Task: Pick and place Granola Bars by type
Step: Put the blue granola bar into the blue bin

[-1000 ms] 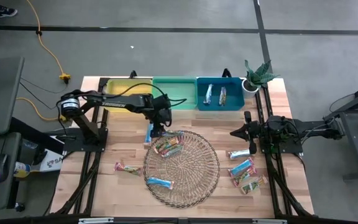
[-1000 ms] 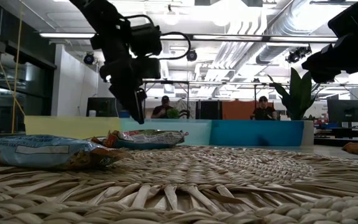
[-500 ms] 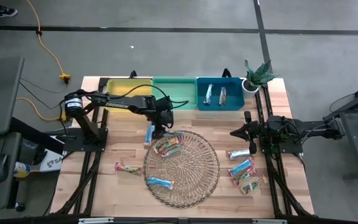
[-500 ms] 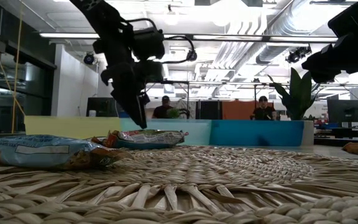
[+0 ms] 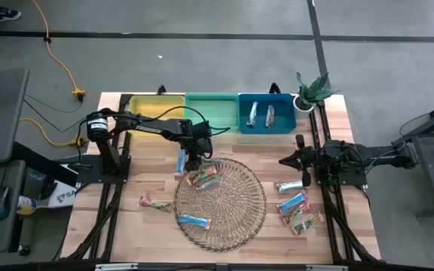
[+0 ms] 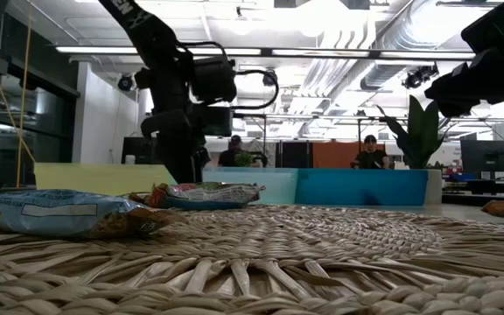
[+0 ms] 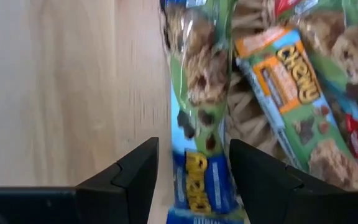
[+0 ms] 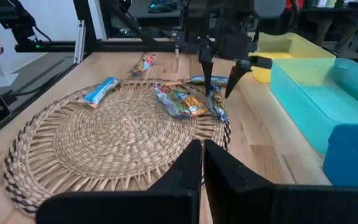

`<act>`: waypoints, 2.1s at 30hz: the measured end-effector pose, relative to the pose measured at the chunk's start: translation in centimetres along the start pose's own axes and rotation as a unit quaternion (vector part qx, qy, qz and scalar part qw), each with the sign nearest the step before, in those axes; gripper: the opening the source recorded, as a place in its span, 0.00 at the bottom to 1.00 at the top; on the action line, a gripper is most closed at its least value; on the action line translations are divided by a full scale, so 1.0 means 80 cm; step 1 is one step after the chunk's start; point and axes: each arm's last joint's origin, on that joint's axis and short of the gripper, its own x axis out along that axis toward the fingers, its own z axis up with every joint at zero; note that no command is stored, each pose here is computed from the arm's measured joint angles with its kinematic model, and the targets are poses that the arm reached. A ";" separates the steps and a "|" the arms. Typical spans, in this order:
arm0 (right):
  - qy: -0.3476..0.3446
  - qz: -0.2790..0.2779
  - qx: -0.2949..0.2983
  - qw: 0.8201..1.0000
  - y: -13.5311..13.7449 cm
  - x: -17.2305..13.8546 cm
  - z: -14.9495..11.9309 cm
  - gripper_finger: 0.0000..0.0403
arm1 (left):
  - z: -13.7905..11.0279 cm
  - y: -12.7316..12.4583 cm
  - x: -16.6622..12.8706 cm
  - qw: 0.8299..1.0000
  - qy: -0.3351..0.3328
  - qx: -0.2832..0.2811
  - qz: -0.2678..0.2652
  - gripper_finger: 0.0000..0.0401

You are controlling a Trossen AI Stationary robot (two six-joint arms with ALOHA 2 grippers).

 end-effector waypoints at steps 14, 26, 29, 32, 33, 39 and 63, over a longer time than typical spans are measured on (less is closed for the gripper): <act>-0.001 0.000 0.000 1.000 0.000 0.000 0.000 0.00 | -0.003 0.002 0.014 0.999 0.010 -0.021 -0.034 0.48; -0.001 0.000 0.000 1.000 0.000 0.000 0.000 0.00 | -0.003 0.001 0.015 0.999 0.009 -0.022 -0.036 0.48; -0.001 0.000 0.000 1.000 0.000 0.000 0.000 0.00 | -0.003 0.002 0.015 0.999 0.009 -0.022 -0.036 0.45; -0.001 0.000 0.000 1.000 0.000 0.000 0.000 0.00 | -0.003 0.002 0.015 0.999 0.009 -0.021 -0.033 0.38; -0.001 0.000 0.000 1.000 0.000 0.000 0.000 0.00 | -0.003 0.002 0.016 0.999 0.009 -0.021 -0.033 0.35; -0.001 0.000 0.000 1.000 0.000 0.000 0.000 0.00 | -0.003 0.002 0.016 0.999 0.008 -0.022 -0.037 0.21; 0.000 0.000 0.000 1.000 0.000 0.000 0.000 0.00 | 0.090 0.002 -0.065 0.998 -0.063 -0.005 -0.010 0.17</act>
